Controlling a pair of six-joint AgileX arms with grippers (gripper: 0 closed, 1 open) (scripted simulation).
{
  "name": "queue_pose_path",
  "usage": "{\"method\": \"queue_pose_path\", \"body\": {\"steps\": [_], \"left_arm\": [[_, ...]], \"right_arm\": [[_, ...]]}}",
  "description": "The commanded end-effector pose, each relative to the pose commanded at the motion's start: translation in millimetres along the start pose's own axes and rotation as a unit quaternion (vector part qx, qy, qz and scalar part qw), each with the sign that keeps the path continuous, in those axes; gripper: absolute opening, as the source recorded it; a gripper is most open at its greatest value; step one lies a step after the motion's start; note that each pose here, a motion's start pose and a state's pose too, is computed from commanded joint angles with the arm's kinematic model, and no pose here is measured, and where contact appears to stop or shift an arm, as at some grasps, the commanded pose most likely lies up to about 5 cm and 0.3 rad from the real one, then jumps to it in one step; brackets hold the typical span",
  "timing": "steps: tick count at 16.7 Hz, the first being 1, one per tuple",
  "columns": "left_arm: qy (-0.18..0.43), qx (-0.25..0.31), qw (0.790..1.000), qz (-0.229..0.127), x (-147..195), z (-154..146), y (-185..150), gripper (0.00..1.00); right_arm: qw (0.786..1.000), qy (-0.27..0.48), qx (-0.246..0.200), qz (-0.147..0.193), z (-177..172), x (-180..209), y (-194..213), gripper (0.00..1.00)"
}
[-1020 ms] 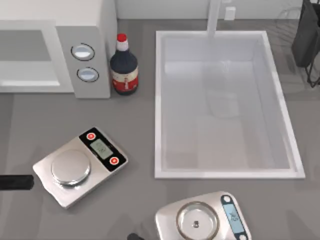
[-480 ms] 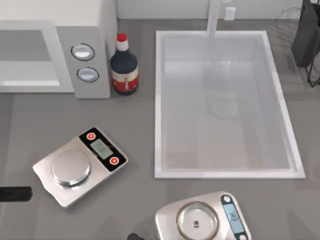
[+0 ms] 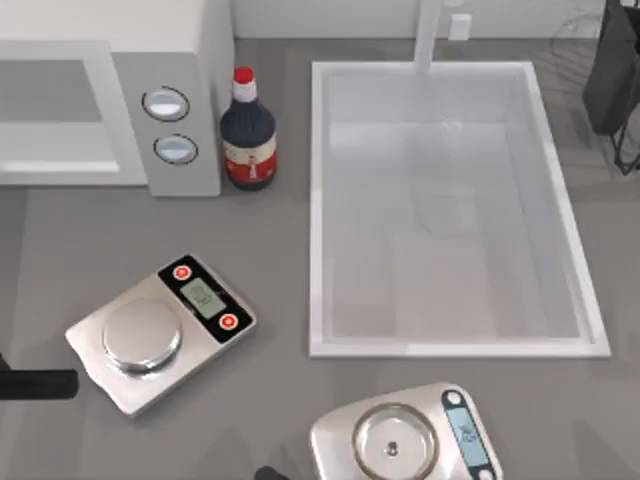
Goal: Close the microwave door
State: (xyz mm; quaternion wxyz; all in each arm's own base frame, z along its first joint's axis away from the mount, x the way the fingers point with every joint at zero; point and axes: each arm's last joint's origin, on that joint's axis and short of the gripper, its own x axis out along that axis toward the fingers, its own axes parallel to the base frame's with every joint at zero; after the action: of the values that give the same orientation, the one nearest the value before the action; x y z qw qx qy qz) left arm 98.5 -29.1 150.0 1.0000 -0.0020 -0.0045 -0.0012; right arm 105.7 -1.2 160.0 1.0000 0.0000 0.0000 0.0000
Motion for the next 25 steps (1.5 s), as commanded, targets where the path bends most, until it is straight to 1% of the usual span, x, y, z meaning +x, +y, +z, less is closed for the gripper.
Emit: {"method": "queue_pose_path", "body": {"steps": [6, 8, 10, 13, 16, 18, 20, 23, 25], "left_arm": [[0.003, 0.001, 1.000, 0.000, 2.2, -5.0, -6.4, 0.00], [0.000, 0.000, 1.000, 0.000, 1.9, -1.5, -6.1, 0.00], [0.008, 0.013, 1.000, 0.000, 3.2, 4.9, -4.0, 0.00], [0.041, 0.059, 0.997, 0.005, 10.1, 30.9, 4.7, 0.00], [0.095, 0.112, 0.989, 0.016, 27.0, 72.1, 20.7, 0.00], [0.139, 0.140, 0.980, 0.025, 45.8, 102.8, 38.7, 0.00], [0.186, 0.157, 0.969, 0.033, 68.6, 131.2, 66.0, 0.00], [0.254, 0.158, 0.954, 0.039, 100.7, 159.0, 125.8, 0.00], [0.292, 0.143, 0.945, 0.037, 114.2, 164.1, 174.0, 0.00]], "right_arm": [[1.000, 0.000, 0.000, 0.000, 0.0, 0.0, 0.0, 1.00], [1.000, 0.000, 0.000, 0.000, 0.0, 0.0, 0.0, 1.00], [1.000, 0.000, 0.000, 0.000, 0.0, 0.0, 0.0, 1.00], [1.000, 0.000, 0.000, 0.000, 0.0, 0.0, 0.0, 1.00], [1.000, 0.000, 0.000, 0.000, 0.0, 0.0, 0.0, 1.00], [1.000, 0.000, 0.000, 0.000, 0.0, 0.0, 0.0, 1.00], [1.000, 0.000, 0.000, 0.000, 0.0, 0.0, 0.0, 1.00], [1.000, 0.000, 0.000, 0.000, 0.0, 0.0, 0.0, 1.00], [1.000, 0.000, 0.000, 0.000, 0.0, 0.0, 0.0, 1.00]]}}
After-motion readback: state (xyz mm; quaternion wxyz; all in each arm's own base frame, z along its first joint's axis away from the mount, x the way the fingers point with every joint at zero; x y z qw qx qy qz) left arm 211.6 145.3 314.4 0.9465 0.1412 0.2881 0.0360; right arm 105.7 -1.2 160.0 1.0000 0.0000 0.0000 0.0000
